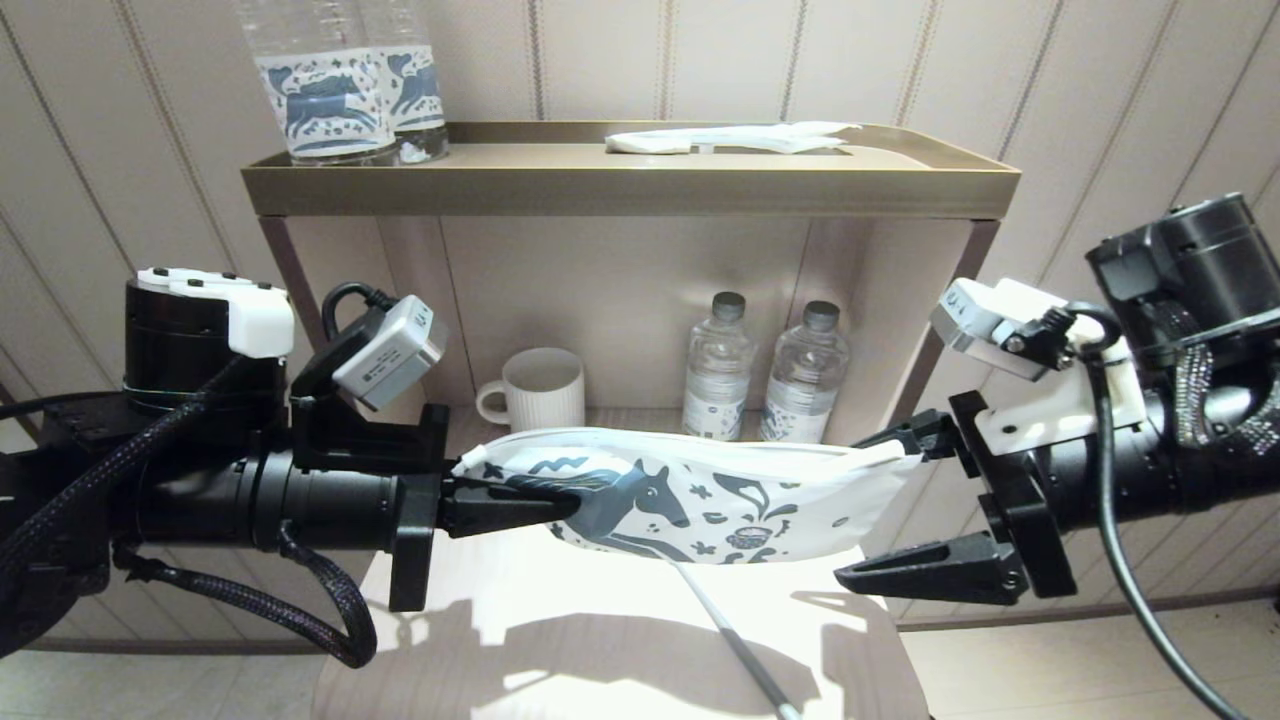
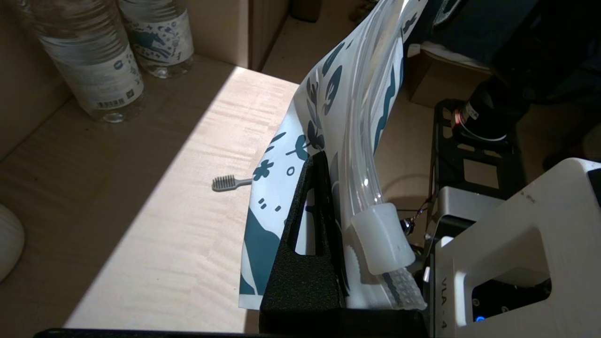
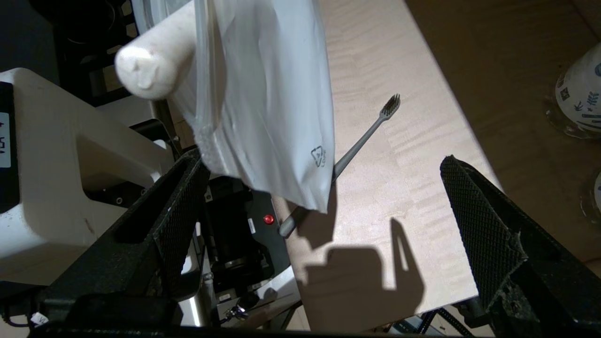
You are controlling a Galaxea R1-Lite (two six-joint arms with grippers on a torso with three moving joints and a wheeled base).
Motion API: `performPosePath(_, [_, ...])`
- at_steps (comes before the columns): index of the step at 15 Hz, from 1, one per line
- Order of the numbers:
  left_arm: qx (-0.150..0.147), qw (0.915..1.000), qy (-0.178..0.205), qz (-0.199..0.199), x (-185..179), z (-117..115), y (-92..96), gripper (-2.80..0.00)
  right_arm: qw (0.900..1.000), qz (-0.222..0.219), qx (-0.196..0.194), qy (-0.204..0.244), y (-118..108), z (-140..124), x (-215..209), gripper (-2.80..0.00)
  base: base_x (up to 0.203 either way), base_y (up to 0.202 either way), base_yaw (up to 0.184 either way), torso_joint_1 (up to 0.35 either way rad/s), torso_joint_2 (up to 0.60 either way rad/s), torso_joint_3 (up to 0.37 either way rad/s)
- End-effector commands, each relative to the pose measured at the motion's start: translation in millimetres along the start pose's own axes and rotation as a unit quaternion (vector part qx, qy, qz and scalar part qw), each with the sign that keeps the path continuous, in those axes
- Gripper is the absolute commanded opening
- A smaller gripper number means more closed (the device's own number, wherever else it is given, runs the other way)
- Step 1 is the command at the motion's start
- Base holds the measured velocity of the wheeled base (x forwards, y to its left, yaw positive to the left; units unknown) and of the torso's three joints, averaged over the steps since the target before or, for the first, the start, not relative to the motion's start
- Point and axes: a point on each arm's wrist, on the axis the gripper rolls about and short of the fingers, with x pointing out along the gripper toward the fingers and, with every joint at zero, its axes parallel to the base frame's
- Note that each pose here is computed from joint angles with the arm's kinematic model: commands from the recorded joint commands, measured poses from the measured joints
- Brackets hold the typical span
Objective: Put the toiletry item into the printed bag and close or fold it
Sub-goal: Hand it to the other hand
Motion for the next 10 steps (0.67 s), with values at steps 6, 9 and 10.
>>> performPosePath(6, [0.001,1.0000,-0.001,-0.003,-0.1,0.1,-0.2,-2.80,0.999,0.028,-0.021,-0.004,4.6,13.0,12.5,0.00,0.000,0.000,0.000,0.000,0.00,0.000])
performPosePath(9, [0.002,1.0000,-0.002,-0.002,-0.9,0.7,-1.0,-2.80,0.999,0.033,-0.023,-0.003,7.2,13.2,13.5,0.00,0.000,0.000,0.000,0.000,0.00,0.000])
performPosePath(10, [0.001,1.0000,-0.001,-0.002,-0.5,0.2,-0.6,-2.80,0.999,0.033,-0.023,-0.003,7.5,12.9,13.2,0.00,0.000,0.000,0.000,0.000,0.00,0.000])
